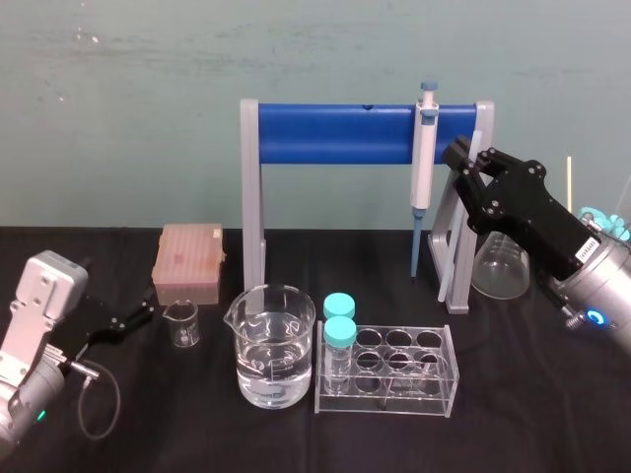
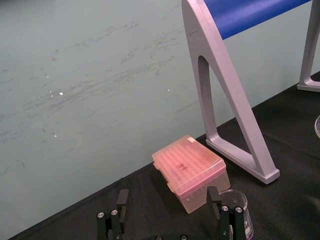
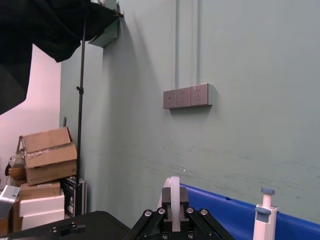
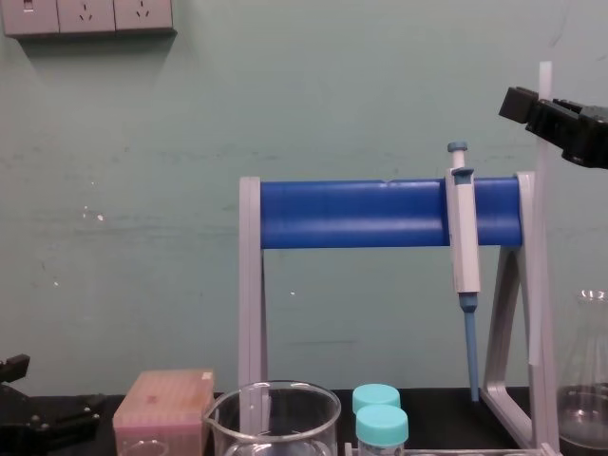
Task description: Pick up the stirring rod with one hand, then place it down.
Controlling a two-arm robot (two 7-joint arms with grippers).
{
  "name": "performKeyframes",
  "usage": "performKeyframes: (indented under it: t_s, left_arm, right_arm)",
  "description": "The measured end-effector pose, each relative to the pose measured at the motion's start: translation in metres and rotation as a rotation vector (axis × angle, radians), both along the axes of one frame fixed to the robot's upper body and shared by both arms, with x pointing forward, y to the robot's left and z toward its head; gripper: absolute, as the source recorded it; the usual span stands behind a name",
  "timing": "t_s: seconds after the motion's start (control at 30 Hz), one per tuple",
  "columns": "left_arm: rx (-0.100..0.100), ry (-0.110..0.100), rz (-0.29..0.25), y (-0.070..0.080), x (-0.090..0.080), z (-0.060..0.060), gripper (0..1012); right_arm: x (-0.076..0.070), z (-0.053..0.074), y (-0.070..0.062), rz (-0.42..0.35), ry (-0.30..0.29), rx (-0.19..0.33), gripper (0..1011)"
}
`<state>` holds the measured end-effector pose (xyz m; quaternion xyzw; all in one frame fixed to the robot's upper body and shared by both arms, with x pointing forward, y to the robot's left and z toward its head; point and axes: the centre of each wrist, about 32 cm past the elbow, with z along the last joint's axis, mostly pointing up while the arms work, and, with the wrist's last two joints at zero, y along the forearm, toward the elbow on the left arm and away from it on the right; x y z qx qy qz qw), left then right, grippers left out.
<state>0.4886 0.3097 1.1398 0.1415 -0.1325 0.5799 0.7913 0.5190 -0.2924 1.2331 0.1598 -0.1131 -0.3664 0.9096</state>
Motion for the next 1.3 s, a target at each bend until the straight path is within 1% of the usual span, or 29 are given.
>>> performKeyframes:
  t_s: [0.27, 1.1, 1.23, 1.3]
  left_arm:
    - [0.000, 0.000, 0.000, 0.0000, 0.0000, 0.0000, 1000]
    - [0.000, 0.000, 0.000, 0.0000, 0.0000, 0.0000, 1000]
    - [0.000, 0.000, 0.000, 0.0000, 0.0000, 0.0000, 1000]
    - [0.000, 0.000, 0.000, 0.0000, 0.0000, 0.0000, 1000]
  right_arm:
    - [-0.0008, -0.0019, 0.0007, -0.003, 0.003, -0.003, 70]
    - [-0.0025, -0.0023, 0.0008, -0.002, 0.004, -0.007, 70]
    - [-0.0026, -0.0055, 0.0029, 0.014, 0.013, -0.005, 70]
    - [-0.0032, -0.0089, 0.0060, 0.036, 0.026, -0.004, 70]
